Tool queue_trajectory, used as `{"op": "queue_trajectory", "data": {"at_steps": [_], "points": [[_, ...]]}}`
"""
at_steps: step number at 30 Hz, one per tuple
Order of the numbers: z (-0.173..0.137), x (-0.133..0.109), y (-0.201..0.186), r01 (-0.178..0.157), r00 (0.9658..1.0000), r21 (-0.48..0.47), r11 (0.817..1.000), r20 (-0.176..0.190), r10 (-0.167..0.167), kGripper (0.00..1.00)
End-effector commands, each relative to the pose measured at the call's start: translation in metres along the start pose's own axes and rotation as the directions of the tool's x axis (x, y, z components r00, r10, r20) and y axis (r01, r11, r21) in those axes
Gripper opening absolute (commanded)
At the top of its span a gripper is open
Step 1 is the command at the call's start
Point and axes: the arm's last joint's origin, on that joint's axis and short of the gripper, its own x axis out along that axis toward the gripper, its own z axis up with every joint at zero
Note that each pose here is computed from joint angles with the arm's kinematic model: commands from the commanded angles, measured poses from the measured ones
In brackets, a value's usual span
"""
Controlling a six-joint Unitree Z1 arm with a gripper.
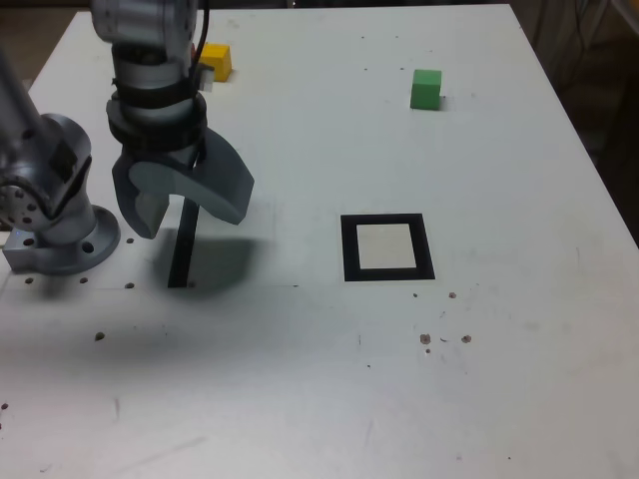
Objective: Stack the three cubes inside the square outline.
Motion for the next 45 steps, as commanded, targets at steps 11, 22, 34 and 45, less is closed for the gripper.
{"op": "queue_trajectory", "data": {"at_steps": [11, 22, 34, 45], "points": [[-0.001, -0.001, 0.000, 0.001, 1.0000, 0.001, 1.000, 0.002, -0.001, 0.99], [0.003, -0.002, 0.001, -0.013, 0.9996, 0.000, 1.000, 0.026, 0.013, 0.99], [0.004, -0.014, 0.021, -0.026, 0.9994, -0.099, 0.995, 0.022, 0.028, 0.99], [0.012, -0.021, 0.055, -0.007, 0.9998, -0.165, 0.986, -0.018, 0.004, 0.99]]}}
